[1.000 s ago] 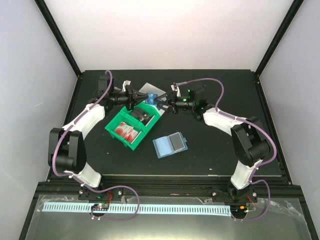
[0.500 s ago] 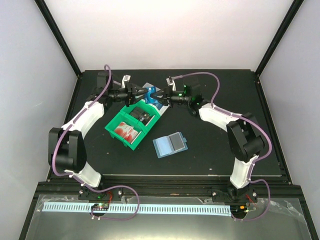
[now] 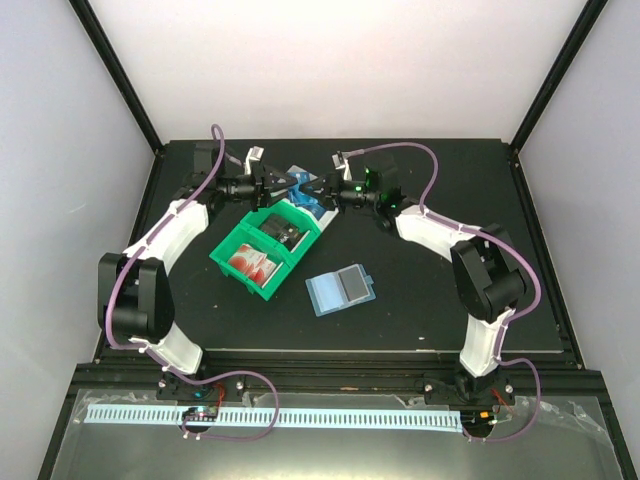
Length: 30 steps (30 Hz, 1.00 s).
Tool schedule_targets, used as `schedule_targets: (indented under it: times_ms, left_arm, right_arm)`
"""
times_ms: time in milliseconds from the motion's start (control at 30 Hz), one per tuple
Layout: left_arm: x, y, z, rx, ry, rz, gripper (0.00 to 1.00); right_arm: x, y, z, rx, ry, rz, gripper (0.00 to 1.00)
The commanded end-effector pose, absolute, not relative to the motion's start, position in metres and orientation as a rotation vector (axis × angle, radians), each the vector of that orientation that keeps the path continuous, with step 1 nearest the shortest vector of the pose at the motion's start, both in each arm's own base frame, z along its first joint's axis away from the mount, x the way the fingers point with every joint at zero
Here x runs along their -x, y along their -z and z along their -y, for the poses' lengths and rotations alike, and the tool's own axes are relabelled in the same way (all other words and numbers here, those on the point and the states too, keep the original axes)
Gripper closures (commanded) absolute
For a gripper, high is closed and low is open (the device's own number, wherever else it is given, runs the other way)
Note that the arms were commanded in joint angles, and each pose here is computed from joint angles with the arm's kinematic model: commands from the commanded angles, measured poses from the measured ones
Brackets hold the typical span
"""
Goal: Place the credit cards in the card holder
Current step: Pick up the credit card from the storage box.
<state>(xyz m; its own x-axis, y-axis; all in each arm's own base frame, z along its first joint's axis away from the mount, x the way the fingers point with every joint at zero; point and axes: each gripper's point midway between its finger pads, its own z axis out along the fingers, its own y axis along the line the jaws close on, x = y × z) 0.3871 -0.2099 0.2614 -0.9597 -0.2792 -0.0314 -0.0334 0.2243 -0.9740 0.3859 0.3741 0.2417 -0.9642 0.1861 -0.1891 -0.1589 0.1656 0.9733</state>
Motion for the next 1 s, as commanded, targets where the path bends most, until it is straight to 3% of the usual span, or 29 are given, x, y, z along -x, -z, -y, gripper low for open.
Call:
schedule_targets:
  times_ms: [0, 333, 467, 600, 967]
  left_arm:
    - [-0.386, -0.286, 0.214, 0.152, 1.851, -2.246, 0.73]
    - [-0.387, -0.28, 0.208, 0.155, 1.83, -2.254, 0.89]
    - [-0.388, -0.279, 0.205, 0.152, 1.818, -2.25, 0.98]
    - [-0.389, -0.282, 0.202, 0.149, 1.809, -2.239, 0.98]
    - [-0.387, -0.303, 0.195, 0.118, 1.817, -2.182, 0.98]
  right_arm:
    - [-0.4, -0.238, -0.371, -0.065, -1.801, -2.178, 0.84]
    - [-0.404, -0.247, -0.366, -0.077, -1.786, -2.147, 0.83]
    - [-0.402, -0.253, -0.364, -0.061, -1.791, -2.126, 0.76]
    - [-0.402, -0.251, -0.357, -0.068, -1.773, -2.123, 0.68]
    - [-0.387, -0.246, -0.347, -0.045, -1.79, -2.127, 0.67]
